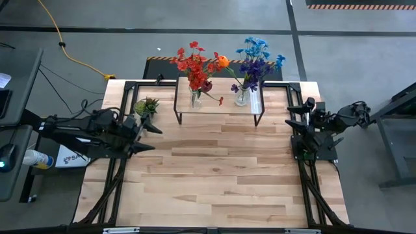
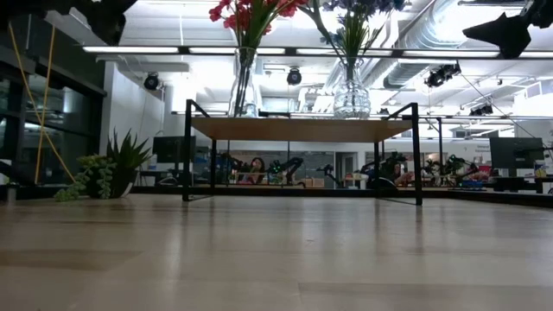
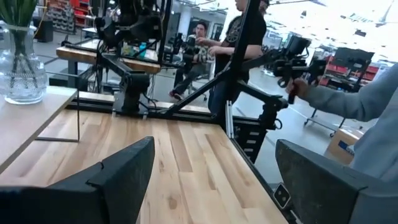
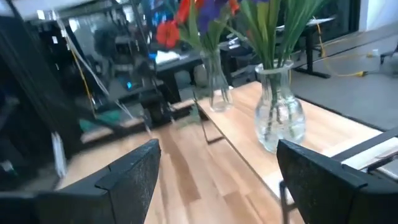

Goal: Pick and place flowers into a vace then onto a shelf
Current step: Return to Home Position

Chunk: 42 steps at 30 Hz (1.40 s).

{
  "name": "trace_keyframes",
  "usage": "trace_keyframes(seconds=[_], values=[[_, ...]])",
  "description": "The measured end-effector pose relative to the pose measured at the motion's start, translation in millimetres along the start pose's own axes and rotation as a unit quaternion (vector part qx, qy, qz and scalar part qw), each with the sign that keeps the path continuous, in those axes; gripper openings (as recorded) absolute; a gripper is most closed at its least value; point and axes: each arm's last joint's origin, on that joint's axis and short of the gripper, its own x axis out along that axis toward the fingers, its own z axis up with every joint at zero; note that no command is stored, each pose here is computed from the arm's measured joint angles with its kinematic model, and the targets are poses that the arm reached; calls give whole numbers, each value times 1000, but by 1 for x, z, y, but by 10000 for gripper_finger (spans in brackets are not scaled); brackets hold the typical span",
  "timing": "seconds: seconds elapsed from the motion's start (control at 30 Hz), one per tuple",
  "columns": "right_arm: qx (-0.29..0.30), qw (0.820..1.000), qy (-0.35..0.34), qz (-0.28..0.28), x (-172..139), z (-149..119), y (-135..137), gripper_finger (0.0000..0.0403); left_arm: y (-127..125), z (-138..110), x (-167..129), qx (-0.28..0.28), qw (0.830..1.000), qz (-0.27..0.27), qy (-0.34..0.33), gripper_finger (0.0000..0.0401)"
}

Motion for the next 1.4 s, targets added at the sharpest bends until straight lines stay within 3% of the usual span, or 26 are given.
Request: trace_keyframes(seconds=[0.1,0.23,0.4,0.63,0.77,0.93,1.4], values=[[-44,999,18,-6,0,-4,-2,312,0,-1,-4,0,1000,0,2,367],[-2,1000,21,-2,0,-5,-2,312,0,-2,-6,13,1000,4,10,367],[-6,998,31,45,-1,-4,1,312,0,-2,-6,43,999,3,8,367],[-20,998,5,58,1,-2,5,312,0,-3,-4,64,998,-7,-11,367],[-26,997,-6,71,7,-15,6,312,3,-22,1,72,996,-36,-35,367],[-20,997,5,78,13,-27,9,312,8,-42,3,29,999,-28,-24,367],[-27,985,-12,168,37,-74,24,312,6,-43,-2,58,996,-53,-36,367]])
